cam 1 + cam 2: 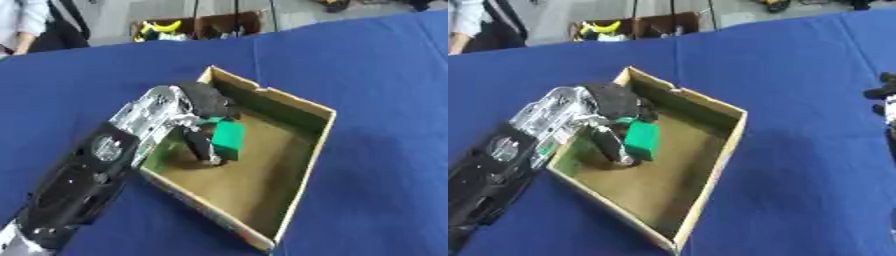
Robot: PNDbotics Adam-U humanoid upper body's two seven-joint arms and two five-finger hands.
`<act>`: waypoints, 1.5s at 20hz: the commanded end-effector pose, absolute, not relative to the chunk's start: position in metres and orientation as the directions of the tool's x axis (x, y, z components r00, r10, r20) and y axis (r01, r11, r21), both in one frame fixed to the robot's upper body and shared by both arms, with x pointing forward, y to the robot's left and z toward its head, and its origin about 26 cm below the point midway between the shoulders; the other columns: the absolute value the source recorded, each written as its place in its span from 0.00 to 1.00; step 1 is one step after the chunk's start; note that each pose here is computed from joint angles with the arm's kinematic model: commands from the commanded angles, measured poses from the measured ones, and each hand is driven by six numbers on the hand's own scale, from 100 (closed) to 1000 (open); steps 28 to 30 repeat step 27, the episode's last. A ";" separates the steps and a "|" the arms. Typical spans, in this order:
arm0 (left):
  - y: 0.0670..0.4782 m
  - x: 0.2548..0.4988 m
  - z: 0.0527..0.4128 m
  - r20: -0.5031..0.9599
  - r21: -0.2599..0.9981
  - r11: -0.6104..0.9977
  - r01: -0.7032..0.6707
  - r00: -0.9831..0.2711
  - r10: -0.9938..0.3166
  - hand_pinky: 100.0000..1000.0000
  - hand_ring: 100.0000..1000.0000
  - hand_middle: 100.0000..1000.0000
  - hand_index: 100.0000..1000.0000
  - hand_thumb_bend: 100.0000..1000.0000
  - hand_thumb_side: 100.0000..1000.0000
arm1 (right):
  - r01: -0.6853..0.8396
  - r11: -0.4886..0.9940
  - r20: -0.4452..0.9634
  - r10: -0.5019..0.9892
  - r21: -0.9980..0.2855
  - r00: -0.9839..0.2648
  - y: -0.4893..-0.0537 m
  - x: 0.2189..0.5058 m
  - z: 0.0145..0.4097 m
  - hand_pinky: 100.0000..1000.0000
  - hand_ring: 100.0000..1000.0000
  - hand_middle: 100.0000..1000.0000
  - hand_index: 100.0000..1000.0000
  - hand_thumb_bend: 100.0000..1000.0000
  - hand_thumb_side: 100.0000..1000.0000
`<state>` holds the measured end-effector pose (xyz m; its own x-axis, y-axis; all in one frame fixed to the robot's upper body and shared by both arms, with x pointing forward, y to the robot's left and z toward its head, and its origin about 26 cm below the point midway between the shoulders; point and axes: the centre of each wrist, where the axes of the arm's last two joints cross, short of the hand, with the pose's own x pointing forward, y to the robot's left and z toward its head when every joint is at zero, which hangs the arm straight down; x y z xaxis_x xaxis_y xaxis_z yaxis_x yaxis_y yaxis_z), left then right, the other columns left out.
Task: Pick up objects on the table and place them in the box.
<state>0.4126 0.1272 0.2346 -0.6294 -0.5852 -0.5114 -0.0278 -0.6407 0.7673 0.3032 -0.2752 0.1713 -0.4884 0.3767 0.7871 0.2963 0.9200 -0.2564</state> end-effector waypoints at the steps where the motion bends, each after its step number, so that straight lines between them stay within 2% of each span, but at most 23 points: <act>1: 0.127 0.405 0.254 -0.549 0.719 -0.693 -0.050 -0.653 -0.522 0.68 0.89 0.98 1.00 0.84 0.75 | 0.306 0.920 0.775 0.376 -0.246 -0.508 -0.276 0.301 0.178 0.81 0.82 0.59 0.81 0.00 0.82; 6: 0.125 0.382 0.286 -0.534 0.794 -0.592 -0.140 -0.627 -0.568 0.68 0.88 0.98 1.00 0.85 0.81 | 0.309 0.919 0.778 0.376 -0.245 -0.504 -0.276 0.301 0.177 0.81 0.82 0.59 0.81 0.00 0.81; 8: 0.128 0.366 0.304 -0.513 0.835 -0.515 -0.196 -0.615 -0.599 0.67 0.88 0.97 1.00 0.90 0.87 | 0.311 0.919 0.778 0.377 -0.244 -0.502 -0.276 0.301 0.177 0.81 0.82 0.59 0.81 0.00 0.81; 9: 0.131 0.357 0.313 -0.497 0.856 -0.464 -0.229 -0.611 -0.616 0.65 0.87 0.97 1.00 1.00 0.97 | 0.313 0.918 0.779 0.377 -0.243 -0.502 -0.277 0.301 0.177 0.81 0.82 0.59 0.81 0.00 0.81; 10: 0.135 0.349 0.320 -0.470 0.880 -0.394 -0.266 -0.615 -0.633 0.63 0.87 0.96 1.00 1.00 0.99 | 0.314 0.918 0.779 0.377 -0.242 -0.501 -0.277 0.301 0.177 0.81 0.82 0.59 0.81 0.00 0.81; 13: 0.149 0.335 0.330 -0.312 0.936 -0.096 -0.340 -0.669 -0.675 0.52 0.81 0.91 1.00 1.00 1.00 | 0.318 0.918 0.780 0.376 -0.238 -0.500 -0.277 0.300 0.176 0.81 0.82 0.59 0.81 0.00 0.81; 15: 0.161 0.337 0.328 -0.116 0.932 0.186 -0.312 -0.740 -0.663 0.48 0.78 0.90 1.00 1.00 1.00 | 0.322 0.917 0.781 0.375 -0.235 -0.499 -0.277 0.300 0.176 0.81 0.82 0.59 0.81 0.00 0.81; 17: 0.174 0.340 0.324 0.072 0.868 0.427 -0.254 -0.786 -0.614 0.46 0.76 0.88 0.96 1.00 1.00 | 0.328 0.915 0.781 0.378 -0.235 -0.498 -0.278 0.300 0.176 0.81 0.82 0.59 0.81 0.00 0.81; 19: 0.190 0.341 0.319 0.216 0.769 0.602 -0.216 -0.799 -0.562 0.45 0.75 0.87 0.95 1.00 1.00 | 0.337 0.912 0.780 0.384 -0.235 -0.494 -0.280 0.299 0.176 0.81 0.82 0.59 0.81 0.00 0.81; 21: 0.208 0.338 0.317 0.302 0.652 0.722 -0.230 -0.795 -0.526 0.44 0.74 0.86 0.95 0.88 1.00 | 0.344 0.910 0.781 0.385 -0.232 -0.492 -0.281 0.299 0.176 0.81 0.82 0.59 0.81 0.00 0.81; 24: 0.218 0.335 0.316 0.351 0.549 0.799 -0.244 -0.801 -0.486 0.44 0.74 0.86 0.95 0.88 1.00 | 0.347 0.909 0.781 0.385 -0.230 -0.492 -0.281 0.299 0.177 0.81 0.82 0.59 0.81 0.00 0.81; 25: 0.219 0.334 0.316 0.356 0.538 0.807 -0.244 -0.802 -0.480 0.43 0.73 0.82 0.92 0.60 1.00 | 0.348 0.909 0.780 0.386 -0.230 -0.493 -0.281 0.299 0.177 0.81 0.82 0.59 0.81 0.00 0.81; 27: 0.229 0.330 0.313 0.367 0.500 0.824 -0.267 -0.796 -0.480 0.41 0.70 0.78 0.89 0.53 1.00 | 0.363 0.905 0.778 0.387 -0.220 -0.495 -0.283 0.299 0.178 0.81 0.82 0.59 0.81 0.00 0.81; 30: 0.229 0.330 0.313 0.367 0.500 0.824 -0.267 -0.796 -0.480 0.41 0.70 0.78 0.89 0.53 1.00 | 0.363 0.905 0.778 0.387 -0.220 -0.495 -0.283 0.299 0.178 0.81 0.82 0.59 0.81 0.00 0.81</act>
